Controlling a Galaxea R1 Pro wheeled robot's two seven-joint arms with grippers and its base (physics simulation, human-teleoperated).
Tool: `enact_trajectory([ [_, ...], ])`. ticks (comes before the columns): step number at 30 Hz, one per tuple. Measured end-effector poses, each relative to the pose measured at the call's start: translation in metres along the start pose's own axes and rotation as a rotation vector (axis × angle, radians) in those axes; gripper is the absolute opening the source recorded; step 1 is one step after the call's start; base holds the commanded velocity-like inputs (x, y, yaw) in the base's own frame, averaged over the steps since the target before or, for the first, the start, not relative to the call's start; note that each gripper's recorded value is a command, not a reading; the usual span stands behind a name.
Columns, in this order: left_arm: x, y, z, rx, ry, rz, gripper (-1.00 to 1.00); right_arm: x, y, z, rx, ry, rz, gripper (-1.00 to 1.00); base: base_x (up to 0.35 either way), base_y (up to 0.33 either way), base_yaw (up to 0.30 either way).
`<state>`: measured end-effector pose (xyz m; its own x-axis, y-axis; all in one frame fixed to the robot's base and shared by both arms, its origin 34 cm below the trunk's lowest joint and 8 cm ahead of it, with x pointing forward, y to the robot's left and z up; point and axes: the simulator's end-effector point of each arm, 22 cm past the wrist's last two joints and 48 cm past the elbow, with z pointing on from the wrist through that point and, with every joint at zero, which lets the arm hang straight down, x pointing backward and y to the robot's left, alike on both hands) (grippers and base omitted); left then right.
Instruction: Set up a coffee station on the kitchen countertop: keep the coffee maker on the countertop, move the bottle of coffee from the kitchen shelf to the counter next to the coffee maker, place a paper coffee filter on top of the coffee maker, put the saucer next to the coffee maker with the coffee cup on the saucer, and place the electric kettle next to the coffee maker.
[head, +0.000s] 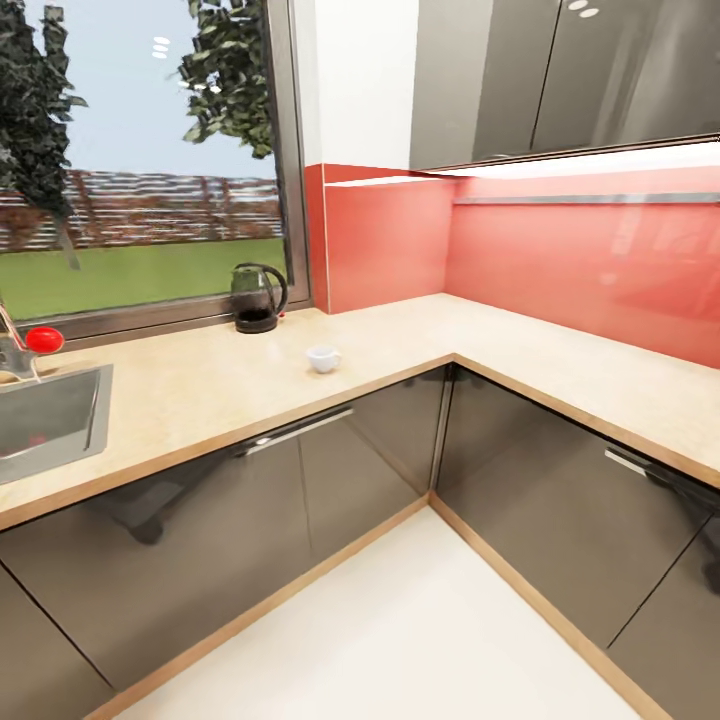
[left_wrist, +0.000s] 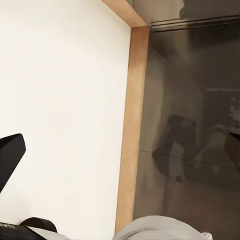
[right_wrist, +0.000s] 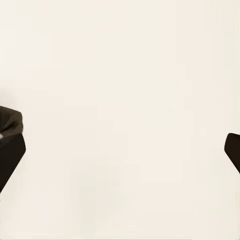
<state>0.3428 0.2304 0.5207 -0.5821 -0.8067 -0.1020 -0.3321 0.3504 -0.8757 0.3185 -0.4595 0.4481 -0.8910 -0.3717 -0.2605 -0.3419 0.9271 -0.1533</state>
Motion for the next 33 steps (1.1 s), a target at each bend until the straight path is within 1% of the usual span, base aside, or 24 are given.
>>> enact_trajectory([
  [4,0.0005,-0.0001,0.0001,0.0,0.001,0.0,1.0,0.001,0.0012,0.0,-0.001,0.001,0.0,1.0,0.0,-0.193,0.037],
  [7,0.0005,-0.0002,0.0001,0.001,0.0,-0.001,1.0,0.0009,0.0014,0.0001,-0.001,0.0,0.0,1.0,0.0,-0.064,0.186],
  [25,0.0003,-0.0001,0.0001,0.0,0.0,0.0,1.0,-0.0023,0.0095,0.0021,-0.009,-0.004,0.001,1.0,0.0,-0.012,0.266],
  [28,0.0006,-0.0001,0.0001,0.0,0.001,0.0,1.0,-0.0022,0.0091,0.002,-0.008,-0.004,0.002,1.0,0.0,-0.176,0.238],
  [33,0.0008,-0.0005,0.0004,0.001,0.002,0.001,1.0,-0.0021,0.0095,0.0021,-0.009,-0.004,0.002,1.0,0.0,-0.221,0.122],
])
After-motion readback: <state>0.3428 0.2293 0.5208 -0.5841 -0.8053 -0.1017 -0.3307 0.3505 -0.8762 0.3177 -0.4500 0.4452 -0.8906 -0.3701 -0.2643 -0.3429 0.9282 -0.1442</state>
